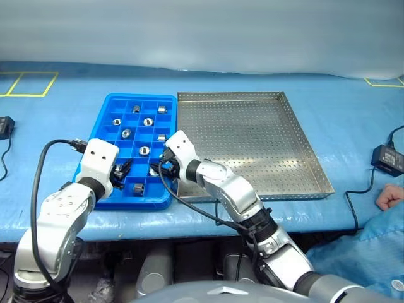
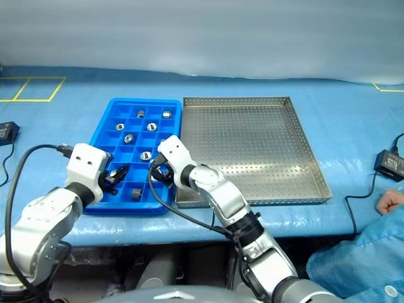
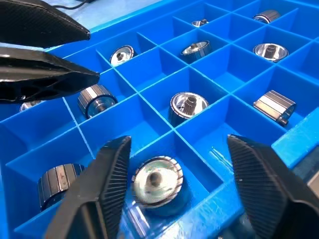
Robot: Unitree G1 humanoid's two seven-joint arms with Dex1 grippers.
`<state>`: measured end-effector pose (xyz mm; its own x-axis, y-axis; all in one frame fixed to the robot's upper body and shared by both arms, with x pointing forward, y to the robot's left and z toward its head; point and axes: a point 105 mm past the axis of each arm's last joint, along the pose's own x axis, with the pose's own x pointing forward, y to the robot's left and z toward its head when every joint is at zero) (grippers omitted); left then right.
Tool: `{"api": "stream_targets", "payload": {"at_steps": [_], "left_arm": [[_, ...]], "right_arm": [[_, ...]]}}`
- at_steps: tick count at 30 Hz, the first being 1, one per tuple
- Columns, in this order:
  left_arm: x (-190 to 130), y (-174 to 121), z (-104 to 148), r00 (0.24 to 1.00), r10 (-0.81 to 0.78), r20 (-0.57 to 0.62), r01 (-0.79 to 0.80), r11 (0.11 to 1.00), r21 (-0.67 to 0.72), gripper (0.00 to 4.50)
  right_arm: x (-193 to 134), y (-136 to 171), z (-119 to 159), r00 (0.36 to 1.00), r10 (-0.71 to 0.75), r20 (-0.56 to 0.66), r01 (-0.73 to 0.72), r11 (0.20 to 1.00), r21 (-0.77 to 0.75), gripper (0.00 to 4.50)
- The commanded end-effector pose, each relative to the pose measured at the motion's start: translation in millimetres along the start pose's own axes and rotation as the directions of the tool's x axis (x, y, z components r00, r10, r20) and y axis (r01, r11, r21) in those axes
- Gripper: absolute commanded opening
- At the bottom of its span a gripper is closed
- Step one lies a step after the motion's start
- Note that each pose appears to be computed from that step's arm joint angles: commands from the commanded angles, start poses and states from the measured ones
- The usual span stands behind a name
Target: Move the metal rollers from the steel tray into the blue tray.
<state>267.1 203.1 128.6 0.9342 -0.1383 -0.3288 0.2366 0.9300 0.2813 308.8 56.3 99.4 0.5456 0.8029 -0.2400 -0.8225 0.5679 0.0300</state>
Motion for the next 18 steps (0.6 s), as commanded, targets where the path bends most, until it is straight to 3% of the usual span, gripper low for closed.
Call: {"api": "stream_targets", "payload": {"at_steps": [1, 5, 11, 18], "left_arm": [[2, -5, 10, 0.998, -0.020, 0.052, 0.020, 1.000, -0.001, 2.38], [10, -25, 28, 0.983, -0.107, 0.150, 0.112, 0.994, -0.019, 2.38], [29, -64, 45, 0.923, -0.281, 0.262, 0.295, 0.955, -0.016, 2.38], [49, -73, 48, 0.885, -0.351, 0.306, 0.378, 0.925, -0.031, 2.38]], "right_arm": [[-18, -14, 31, 0.988, -0.081, 0.135, 0.084, 0.996, -0.018, 3.60], [-50, -47, 44, 0.958, -0.202, 0.203, 0.208, 0.978, -0.004, 3.60], [-109, -100, 34, 0.923, -0.359, 0.139, 0.373, 0.924, -0.089, 3.60], [-136, -113, 10, 0.936, -0.352, 0.012, 0.351, 0.929, -0.117, 3.60]]}}
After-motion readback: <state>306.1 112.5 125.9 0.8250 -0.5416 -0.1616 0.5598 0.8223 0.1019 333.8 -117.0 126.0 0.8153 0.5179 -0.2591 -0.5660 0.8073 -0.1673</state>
